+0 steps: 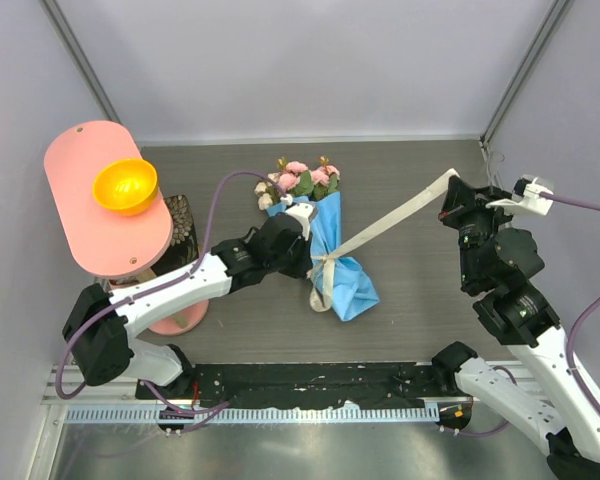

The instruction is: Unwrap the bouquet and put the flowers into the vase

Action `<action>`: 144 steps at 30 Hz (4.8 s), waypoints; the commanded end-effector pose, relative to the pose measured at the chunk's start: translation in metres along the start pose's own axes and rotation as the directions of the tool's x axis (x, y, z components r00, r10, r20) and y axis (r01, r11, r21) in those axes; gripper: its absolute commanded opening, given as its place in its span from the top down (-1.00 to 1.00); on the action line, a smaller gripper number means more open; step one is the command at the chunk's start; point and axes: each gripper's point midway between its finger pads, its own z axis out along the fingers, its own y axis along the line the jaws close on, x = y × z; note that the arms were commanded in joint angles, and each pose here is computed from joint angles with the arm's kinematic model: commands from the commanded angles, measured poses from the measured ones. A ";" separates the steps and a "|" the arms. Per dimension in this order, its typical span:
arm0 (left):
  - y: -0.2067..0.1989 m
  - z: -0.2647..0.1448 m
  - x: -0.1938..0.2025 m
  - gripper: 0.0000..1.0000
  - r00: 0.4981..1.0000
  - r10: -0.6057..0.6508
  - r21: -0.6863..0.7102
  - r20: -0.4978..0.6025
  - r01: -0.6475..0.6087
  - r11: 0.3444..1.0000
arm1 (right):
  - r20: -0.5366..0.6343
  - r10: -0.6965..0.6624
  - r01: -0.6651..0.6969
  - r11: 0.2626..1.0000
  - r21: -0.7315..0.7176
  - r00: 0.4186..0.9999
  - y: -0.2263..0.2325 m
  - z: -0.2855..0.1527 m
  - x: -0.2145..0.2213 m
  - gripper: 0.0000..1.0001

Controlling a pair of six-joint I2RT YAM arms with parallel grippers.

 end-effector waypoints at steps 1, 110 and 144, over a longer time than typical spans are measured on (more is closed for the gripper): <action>0.025 -0.007 0.022 1.00 0.999 -0.025 -0.096 -0.033 0.022 0.995 | 0.121 -0.078 0.049 0.972 0.228 0.990 -0.034 0.005 -0.031 0.99; -0.007 0.099 0.046 0.28 0.975 0.049 0.001 -0.218 -0.050 0.999 | -0.841 0.016 -0.165 0.982 -0.088 0.541 -0.039 -0.065 0.350 0.98; -0.031 0.065 0.036 1.00 0.995 -0.045 0.136 -0.094 0.058 0.989 | -0.789 0.394 -0.510 0.852 0.120 0.471 -0.005 -0.043 0.358 0.37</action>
